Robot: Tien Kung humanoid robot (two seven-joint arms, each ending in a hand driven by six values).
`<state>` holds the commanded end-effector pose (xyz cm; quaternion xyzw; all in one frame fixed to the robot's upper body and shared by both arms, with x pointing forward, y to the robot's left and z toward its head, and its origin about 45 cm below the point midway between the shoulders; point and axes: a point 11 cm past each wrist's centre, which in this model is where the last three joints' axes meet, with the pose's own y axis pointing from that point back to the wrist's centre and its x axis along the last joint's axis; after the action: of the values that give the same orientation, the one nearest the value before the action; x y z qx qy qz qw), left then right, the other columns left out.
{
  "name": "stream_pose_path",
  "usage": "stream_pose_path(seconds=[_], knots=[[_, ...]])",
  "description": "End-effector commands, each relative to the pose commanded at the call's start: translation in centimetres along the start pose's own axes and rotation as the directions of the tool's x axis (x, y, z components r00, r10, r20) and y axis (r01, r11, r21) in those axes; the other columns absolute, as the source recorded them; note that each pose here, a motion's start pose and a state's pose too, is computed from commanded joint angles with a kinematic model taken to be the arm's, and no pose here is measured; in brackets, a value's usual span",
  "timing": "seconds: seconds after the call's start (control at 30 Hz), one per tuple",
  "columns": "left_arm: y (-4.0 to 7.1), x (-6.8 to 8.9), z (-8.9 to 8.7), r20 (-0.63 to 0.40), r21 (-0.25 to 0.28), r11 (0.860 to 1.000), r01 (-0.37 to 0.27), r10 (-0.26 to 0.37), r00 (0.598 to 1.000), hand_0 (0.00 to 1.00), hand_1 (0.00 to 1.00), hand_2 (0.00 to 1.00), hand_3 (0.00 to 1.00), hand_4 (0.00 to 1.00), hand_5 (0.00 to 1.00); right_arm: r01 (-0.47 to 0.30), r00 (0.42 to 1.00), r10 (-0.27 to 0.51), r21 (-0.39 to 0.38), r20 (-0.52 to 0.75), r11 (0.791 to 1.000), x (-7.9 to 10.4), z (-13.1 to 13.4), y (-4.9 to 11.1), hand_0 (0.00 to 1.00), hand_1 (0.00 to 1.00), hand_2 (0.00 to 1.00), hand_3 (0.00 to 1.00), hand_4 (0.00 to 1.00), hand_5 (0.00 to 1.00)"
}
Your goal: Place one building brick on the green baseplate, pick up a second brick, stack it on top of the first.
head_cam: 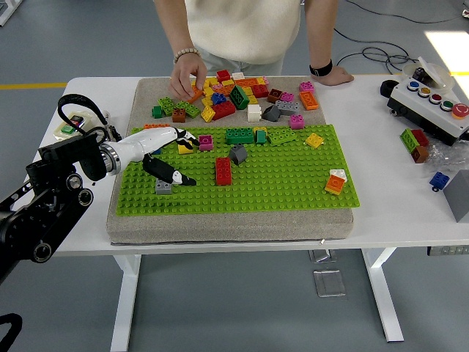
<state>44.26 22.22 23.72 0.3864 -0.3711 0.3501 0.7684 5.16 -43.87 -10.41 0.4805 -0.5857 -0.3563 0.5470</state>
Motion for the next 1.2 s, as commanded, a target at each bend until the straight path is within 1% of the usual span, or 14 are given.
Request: stream_pose_path(seconds=[0.03, 0.17, 0.2, 0.4, 0.43, 0.47, 0.6, 0.63, 1.0, 1.1, 1.2], knots=[[-0.01, 0.15, 0.05, 0.0, -0.002, 1.0, -0.007, 0.007, 1.0, 0.869, 0.781, 0.774, 0.835, 0.998, 0.264, 0.0, 1.0, 0.0, 0.0, 0.0, 1.0, 0.01, 0.01, 0.0, 0.757, 0.685, 0.731, 0.754, 0.998, 0.506], [-0.07, 0.49, 0.16, -0.003, -0.008, 1.0, -0.025, 0.025, 1.0, 0.869, 0.781, 0.774, 0.835, 0.998, 0.264, 0.001, 1.0, -0.001, -0.002, -0.003, 1.0, -0.01, 0.05, 0.0, 0.757, 0.685, 0.731, 0.754, 0.998, 0.506], [-0.07, 0.52, 0.16, -0.005, -0.009, 1.0, -0.028, 0.028, 1.0, 0.854, 0.775, 0.77, 0.844, 0.998, 0.223, 0.001, 1.0, -0.001, -0.002, -0.003, 1.0, -0.02, 0.03, 0.0, 0.755, 0.686, 0.731, 0.754, 0.998, 0.505], [-0.02, 0.72, 0.18, -0.015, -0.014, 0.999, -0.053, 0.053, 0.998, 0.854, 0.775, 0.77, 0.844, 0.998, 0.223, 0.001, 1.0, -0.001, 0.0, -0.005, 1.0, -0.05, -0.1, -0.01, 0.755, 0.686, 0.731, 0.754, 0.998, 0.505], [-0.01, 0.77, 0.21, -0.017, -0.015, 0.998, -0.056, 0.056, 0.998, 0.829, 0.762, 0.756, 0.84, 0.998, 0.204, 0.001, 1.0, -0.001, 0.001, -0.005, 1.0, -0.05, -0.15, -0.01, 0.757, 0.685, 0.731, 0.754, 0.998, 0.504], [0.01, 0.78, 0.22, -0.018, -0.016, 0.998, -0.058, 0.058, 0.998, 0.829, 0.762, 0.756, 0.84, 0.998, 0.204, 0.001, 1.0, -0.001, 0.001, -0.006, 1.0, -0.05, -0.19, -0.01, 0.757, 0.685, 0.731, 0.754, 0.998, 0.504], [0.03, 0.74, 0.22, -0.014, -0.015, 0.998, -0.059, 0.058, 0.998, 0.829, 0.762, 0.756, 0.84, 0.998, 0.204, 0.001, 1.0, -0.001, 0.002, -0.008, 1.0, -0.07, -0.27, -0.02, 0.757, 0.685, 0.731, 0.754, 0.998, 0.504], [0.03, 0.73, 0.23, -0.013, -0.015, 0.998, -0.059, 0.059, 0.998, 0.833, 0.762, 0.759, 0.842, 0.998, 0.183, 0.001, 1.0, -0.001, 0.002, -0.008, 1.0, -0.07, -0.27, -0.02, 0.757, 0.686, 0.731, 0.753, 0.998, 0.503], [-0.07, 0.04, 0.17, 0.0, -0.008, 0.999, -0.035, 0.035, 0.999, 0.834, 0.764, 0.761, 0.843, 0.998, 0.166, 0.003, 1.0, -0.003, 0.001, -0.012, 1.0, -0.1, -0.24, -0.02, 0.757, 0.685, 0.731, 0.754, 0.998, 0.504], [-0.15, -0.04, 0.18, 0.0, -0.006, 0.999, -0.033, 0.033, 0.999, 0.834, 0.767, 0.762, 0.847, 0.998, 0.155, 0.003, 1.0, -0.003, 0.0, -0.011, 1.0, -0.09, -0.21, -0.02, 0.758, 0.685, 0.731, 0.754, 0.998, 0.503], [-0.47, -0.19, 0.16, 0.009, 0.001, 0.999, -0.034, 0.034, 0.999, 0.834, 0.767, 0.762, 0.847, 0.998, 0.155, 0.002, 1.0, -0.002, 0.003, -0.009, 1.0, -0.05, -0.32, -0.02, 0.758, 0.685, 0.731, 0.754, 0.998, 0.503]])
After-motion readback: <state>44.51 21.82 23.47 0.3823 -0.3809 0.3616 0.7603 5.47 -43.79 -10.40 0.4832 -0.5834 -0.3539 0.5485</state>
